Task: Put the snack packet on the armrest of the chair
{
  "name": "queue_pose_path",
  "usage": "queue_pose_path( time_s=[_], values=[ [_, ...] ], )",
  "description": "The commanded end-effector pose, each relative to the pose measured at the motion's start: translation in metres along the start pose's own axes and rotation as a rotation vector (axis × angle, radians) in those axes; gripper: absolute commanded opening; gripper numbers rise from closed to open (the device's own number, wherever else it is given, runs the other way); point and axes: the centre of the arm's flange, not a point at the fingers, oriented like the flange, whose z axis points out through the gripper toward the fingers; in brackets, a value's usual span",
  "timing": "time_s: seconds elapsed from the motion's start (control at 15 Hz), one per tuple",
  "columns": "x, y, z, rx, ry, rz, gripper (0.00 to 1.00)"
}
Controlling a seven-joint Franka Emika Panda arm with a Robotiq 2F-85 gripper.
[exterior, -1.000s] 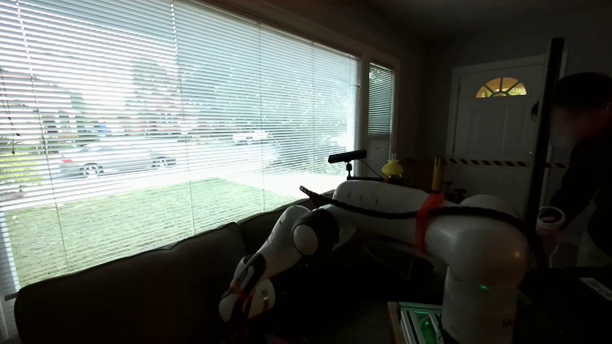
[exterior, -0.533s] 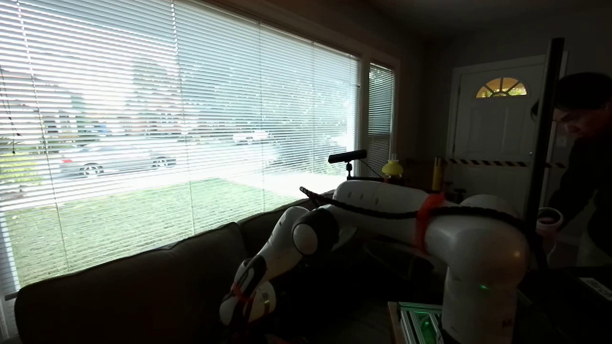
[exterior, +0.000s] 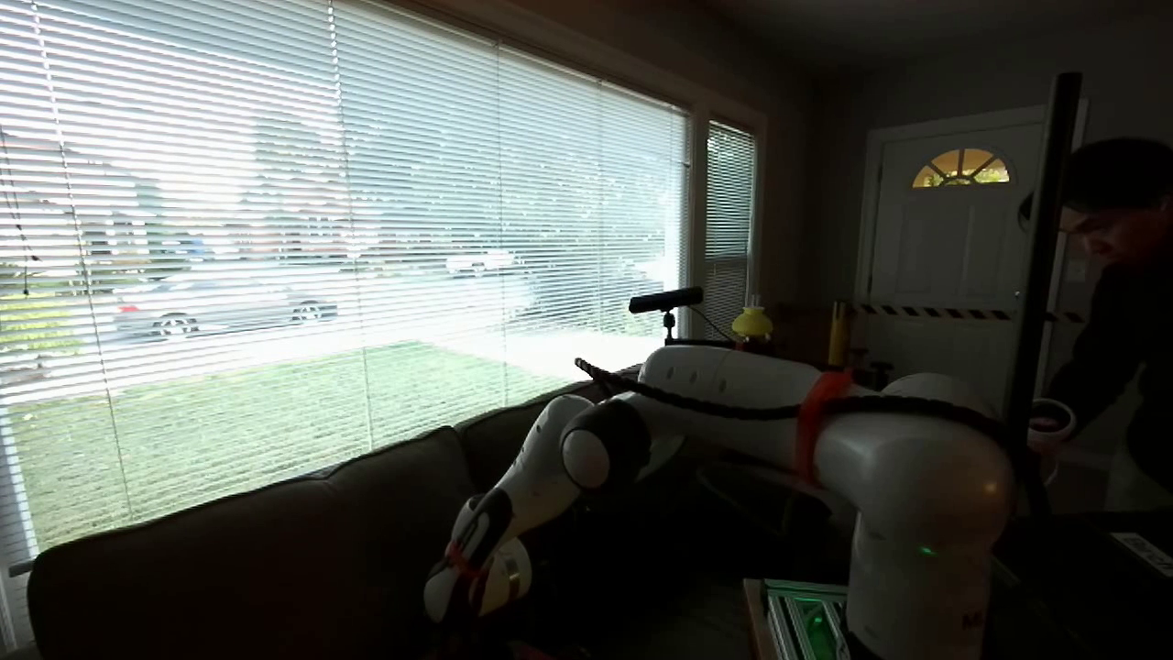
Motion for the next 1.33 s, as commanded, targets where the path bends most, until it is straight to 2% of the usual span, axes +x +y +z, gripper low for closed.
queue_pose_path(
  time_s=[0.0,0.67,0.87,1.0,1.27],
  values=[
    [0.008,0.009,0.053,-0.018,0.006,-0.026,1.00],
    [0.007,0.011,0.053,-0.030,0.003,-0.032,1.00],
    [0.016,0.013,0.035,-0.098,0.011,-0.042,1.00],
    [0.029,0.017,0.009,-0.180,0.010,-0.040,1.00],
    [0.048,0.023,-0.041,-0.321,-0.063,-0.012,1.00]
  ],
)
